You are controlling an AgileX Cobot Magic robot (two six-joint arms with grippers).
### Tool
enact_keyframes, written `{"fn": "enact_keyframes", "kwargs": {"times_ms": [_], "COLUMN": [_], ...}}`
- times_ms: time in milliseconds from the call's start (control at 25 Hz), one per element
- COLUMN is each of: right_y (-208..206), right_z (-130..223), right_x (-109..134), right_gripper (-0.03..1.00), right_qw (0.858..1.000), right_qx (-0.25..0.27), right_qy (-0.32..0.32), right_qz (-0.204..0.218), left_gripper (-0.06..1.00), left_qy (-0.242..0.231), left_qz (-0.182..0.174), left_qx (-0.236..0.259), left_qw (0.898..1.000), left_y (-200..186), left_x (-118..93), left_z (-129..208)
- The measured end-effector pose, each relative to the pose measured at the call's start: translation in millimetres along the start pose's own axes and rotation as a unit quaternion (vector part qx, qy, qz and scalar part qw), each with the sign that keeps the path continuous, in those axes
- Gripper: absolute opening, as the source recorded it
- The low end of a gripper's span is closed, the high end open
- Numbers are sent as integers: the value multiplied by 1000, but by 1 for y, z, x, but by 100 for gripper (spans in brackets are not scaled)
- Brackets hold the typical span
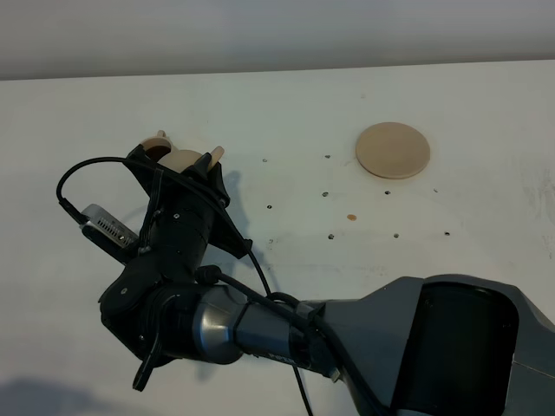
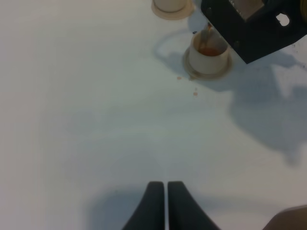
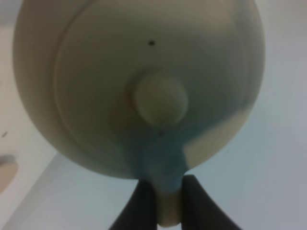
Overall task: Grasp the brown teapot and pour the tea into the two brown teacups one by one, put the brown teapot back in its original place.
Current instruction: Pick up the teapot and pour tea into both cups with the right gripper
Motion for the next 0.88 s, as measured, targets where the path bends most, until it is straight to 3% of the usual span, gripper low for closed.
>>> {"fn": "enact_keyframes", "kwargs": {"times_ms": [880], "right_y": [0], "right_z": [0], "right_x": [-1], "right_gripper": [11], "right_qw": [1000], "right_qx": [0], "right_qy": [-1], "right_qz": [2], "left_gripper": [-2], "left_qy": [0], "left_qz": [0], "left_qx": [0], "left_qw": [1000], "left_y": [0], "left_x": [0], "left_z": [0]}}
Point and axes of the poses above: a point on each arm's last joint axis where the gripper is mounted, y pointing out along that axis toward the gripper, x along the wrist's bending axis when the last joint is at zero, z = x × y, the point moved 5 cm from there along y, pointing out along that axis toward the gripper, and after that the axes turned 15 degrees about y, right-handed, at the moved point
